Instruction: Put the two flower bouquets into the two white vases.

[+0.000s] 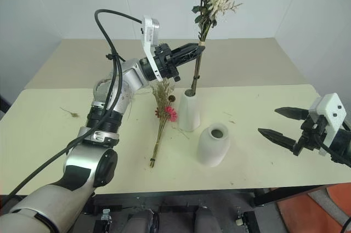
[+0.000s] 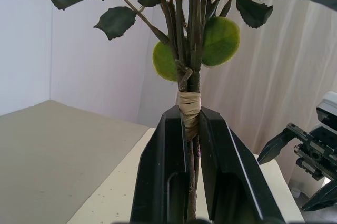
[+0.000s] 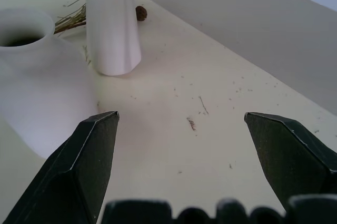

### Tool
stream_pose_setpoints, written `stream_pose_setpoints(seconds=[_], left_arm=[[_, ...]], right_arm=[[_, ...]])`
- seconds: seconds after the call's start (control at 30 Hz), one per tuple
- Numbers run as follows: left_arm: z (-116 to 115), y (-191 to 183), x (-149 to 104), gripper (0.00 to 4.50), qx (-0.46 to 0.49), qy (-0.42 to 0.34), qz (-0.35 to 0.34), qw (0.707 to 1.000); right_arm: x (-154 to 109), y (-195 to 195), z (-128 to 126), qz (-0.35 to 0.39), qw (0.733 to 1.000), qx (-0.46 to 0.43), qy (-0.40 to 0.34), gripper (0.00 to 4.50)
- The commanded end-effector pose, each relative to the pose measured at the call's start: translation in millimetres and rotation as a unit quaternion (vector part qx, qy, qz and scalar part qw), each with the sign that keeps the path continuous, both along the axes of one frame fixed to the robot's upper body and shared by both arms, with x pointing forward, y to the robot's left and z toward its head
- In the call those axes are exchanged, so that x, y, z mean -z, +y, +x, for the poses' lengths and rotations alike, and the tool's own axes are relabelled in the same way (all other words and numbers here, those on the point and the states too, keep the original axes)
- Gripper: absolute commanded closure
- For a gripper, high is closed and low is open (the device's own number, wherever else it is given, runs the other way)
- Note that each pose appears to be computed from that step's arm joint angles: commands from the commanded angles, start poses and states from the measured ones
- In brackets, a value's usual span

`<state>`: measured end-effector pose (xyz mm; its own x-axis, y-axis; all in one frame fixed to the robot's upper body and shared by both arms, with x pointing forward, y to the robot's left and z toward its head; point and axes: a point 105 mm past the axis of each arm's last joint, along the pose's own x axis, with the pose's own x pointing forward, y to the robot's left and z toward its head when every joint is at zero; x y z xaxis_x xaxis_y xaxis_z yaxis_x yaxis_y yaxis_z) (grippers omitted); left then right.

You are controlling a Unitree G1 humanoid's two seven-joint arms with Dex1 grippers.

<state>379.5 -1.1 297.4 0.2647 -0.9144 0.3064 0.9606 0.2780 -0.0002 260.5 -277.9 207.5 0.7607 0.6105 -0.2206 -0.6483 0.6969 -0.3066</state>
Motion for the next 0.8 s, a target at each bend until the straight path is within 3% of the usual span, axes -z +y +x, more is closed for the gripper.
stream_pose_setpoints(seconds=[0.03, 0.8], left_arm=[[-2.6, -1.7, -8.5, 4.38, 0.002, -0.022, -0.008, 1.000], [-11.1, 8.3, -9.2, 4.38, 0.018, -0.036, -0.005, 0.999]], right_arm=[[-19.9, -2.4, -4.9, 0.016, 0.999, 0.010, -0.036, 0.00], [-23.2, -7.5, -11.3, 0.042, 0.998, 0.034, -0.041, 0.00]])
